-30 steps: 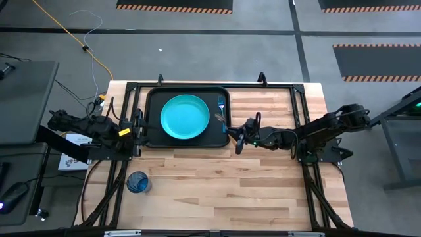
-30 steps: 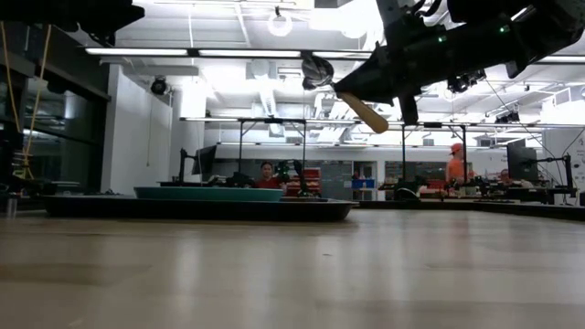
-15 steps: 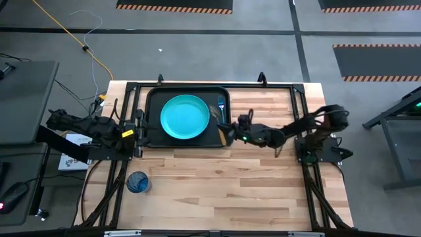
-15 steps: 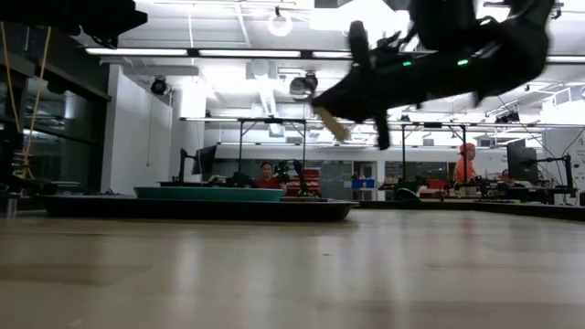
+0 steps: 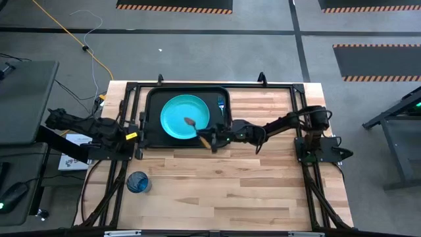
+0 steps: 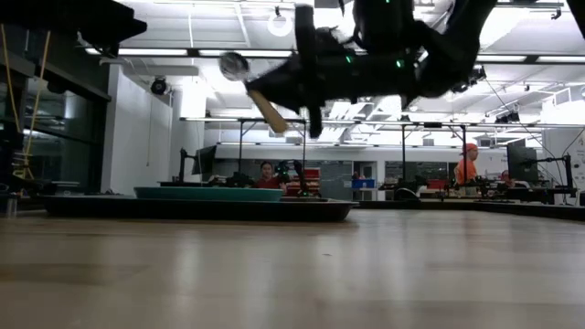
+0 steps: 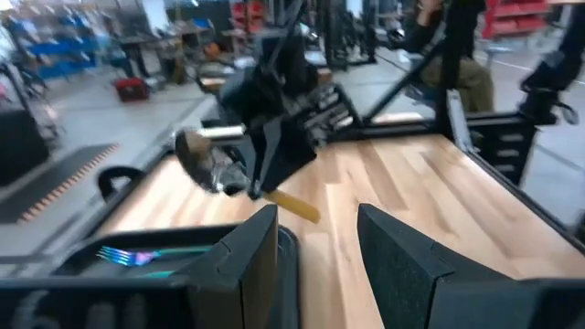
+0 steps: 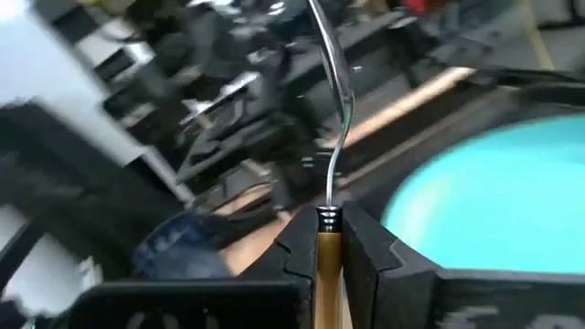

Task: Pick and place plate/cup/fork/spoon on tray
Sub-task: Put the orange spoon on the black serving tray beside the blue fork

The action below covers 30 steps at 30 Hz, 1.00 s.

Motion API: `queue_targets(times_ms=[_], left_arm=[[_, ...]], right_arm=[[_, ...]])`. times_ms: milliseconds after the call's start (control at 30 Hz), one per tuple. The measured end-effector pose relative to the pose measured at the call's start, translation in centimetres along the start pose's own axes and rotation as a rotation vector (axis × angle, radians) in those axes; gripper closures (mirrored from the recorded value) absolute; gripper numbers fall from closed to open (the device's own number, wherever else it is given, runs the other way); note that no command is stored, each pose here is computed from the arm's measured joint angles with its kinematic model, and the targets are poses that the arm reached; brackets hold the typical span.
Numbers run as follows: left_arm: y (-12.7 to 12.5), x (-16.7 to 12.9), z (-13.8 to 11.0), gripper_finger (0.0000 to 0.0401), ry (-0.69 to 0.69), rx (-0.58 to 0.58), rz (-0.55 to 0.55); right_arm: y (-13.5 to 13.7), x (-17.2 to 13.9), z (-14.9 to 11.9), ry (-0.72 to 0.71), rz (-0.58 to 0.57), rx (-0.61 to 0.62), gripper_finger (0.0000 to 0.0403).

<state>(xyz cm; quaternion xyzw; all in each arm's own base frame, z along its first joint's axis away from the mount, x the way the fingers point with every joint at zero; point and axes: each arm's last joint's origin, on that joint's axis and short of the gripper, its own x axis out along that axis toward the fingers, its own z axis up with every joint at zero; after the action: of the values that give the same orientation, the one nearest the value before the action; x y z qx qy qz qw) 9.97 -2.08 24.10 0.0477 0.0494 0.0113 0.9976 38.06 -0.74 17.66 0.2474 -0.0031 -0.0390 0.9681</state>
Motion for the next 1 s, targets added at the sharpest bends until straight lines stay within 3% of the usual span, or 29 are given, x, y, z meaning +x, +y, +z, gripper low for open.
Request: queue_targets(times_ms=[200, 467, 600, 1000], left_arm=[[-0.5, 1.1, -0.5, 0.0257, 0.066, -0.006, -0.038], [-0.6, 2.8, -0.6, 0.0256, 0.092, -0.036, 0.123], [-0.8, 3.5, -0.5, 0.0251, 0.082, -0.047, 0.134], [-0.6, 5.6, -0.8, 0.0174, 0.083, -0.141, 0.181]], right_arm=[[2.3, 1.6, 0.3, 0.072, 0.026, -0.093, 0.0396], [3.8, 2.1, 0.6, 0.083, 0.053, -0.146, 0.0396], [3.9, 2.1, 0.4, 0.094, 0.052, -0.151, 0.0396], [4.2, 2.0, 0.2, 0.122, 0.101, -0.193, 0.0396]])
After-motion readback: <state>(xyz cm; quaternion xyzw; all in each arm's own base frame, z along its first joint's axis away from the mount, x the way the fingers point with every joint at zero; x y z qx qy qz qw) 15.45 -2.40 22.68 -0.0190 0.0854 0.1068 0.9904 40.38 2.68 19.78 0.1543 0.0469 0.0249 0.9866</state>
